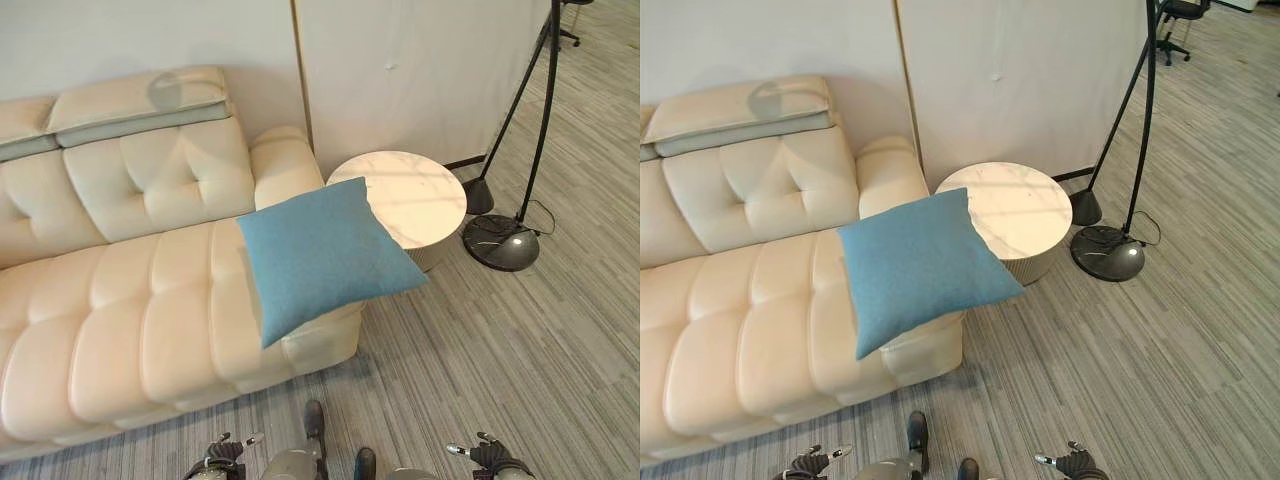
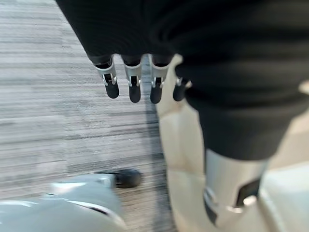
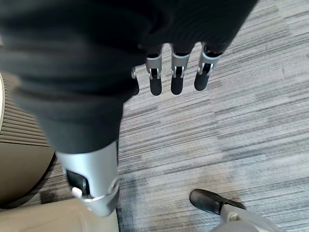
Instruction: Pick up all the scattered cushions and arrange them neatly on the sofa.
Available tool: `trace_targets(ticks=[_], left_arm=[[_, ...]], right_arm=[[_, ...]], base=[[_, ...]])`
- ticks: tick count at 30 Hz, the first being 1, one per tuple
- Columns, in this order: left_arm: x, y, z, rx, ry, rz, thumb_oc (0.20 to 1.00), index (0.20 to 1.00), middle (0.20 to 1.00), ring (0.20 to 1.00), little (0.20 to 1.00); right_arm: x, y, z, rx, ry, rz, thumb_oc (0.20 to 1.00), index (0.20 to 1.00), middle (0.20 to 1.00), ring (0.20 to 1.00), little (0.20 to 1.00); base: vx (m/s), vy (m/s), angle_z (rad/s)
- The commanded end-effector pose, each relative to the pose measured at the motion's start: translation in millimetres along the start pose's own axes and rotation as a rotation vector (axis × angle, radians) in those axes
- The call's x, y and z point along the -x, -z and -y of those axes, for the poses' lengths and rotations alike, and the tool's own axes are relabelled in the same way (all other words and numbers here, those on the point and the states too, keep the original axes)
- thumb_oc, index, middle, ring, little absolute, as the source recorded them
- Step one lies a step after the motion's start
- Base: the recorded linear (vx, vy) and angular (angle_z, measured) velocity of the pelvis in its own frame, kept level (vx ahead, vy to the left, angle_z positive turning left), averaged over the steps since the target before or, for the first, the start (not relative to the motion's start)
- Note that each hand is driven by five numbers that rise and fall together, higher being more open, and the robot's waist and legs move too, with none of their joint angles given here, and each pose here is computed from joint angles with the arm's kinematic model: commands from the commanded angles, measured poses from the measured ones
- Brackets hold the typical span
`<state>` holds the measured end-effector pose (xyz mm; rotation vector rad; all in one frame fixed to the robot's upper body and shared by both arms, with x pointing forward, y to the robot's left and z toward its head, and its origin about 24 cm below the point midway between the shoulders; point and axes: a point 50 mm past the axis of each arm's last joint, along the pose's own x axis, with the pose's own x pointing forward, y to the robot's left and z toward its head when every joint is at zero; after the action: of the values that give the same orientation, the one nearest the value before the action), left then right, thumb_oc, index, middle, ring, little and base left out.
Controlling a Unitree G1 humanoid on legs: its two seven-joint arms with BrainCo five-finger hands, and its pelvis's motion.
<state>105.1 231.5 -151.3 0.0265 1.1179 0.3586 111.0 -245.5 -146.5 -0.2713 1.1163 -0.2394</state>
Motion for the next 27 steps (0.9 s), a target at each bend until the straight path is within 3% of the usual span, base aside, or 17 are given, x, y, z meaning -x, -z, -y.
trace_targets(ticks=[1, 12, 21, 27], left_arm=[[-1, -6, -11, -0.056, -0.031, 0.033, 1.000, 1.000, 1.000, 1.000, 1.000], [-4, -30, -10, -0.080, -0.031, 0.095, 1.000, 1.000, 1.000, 1.000, 1.000], [-4, -35, -4, -0.091, -0.009, 0.110, 1.000, 1.000, 1.000, 1.000, 1.000], [-6, -34, -17, 0.096, -0.049, 0.070, 1.000, 1.000, 1.000, 1.000, 1.000]], right_arm=[[-1, -22, 0, 0.042, -0.012, 0.085, 1.000, 1.000, 1.000, 1.000, 1.000], [-1, -38, -7, 0.021, -0.031, 0.124, 1.000, 1.000, 1.000, 1.000, 1.000], [-2, -10, -6, 0.028, -0.007, 0.011, 1.000, 1.000, 1.000, 1.000, 1.000], [-5, -6, 51, 0.016, 0.153, -0.038, 1.000, 1.000, 1.000, 1.000, 1.000]], base=[[0.22, 0.165, -0.10], [0.09, 0.074, 0.01], [0.09, -0.142, 0.15], [0.14, -0.255, 0.33]])
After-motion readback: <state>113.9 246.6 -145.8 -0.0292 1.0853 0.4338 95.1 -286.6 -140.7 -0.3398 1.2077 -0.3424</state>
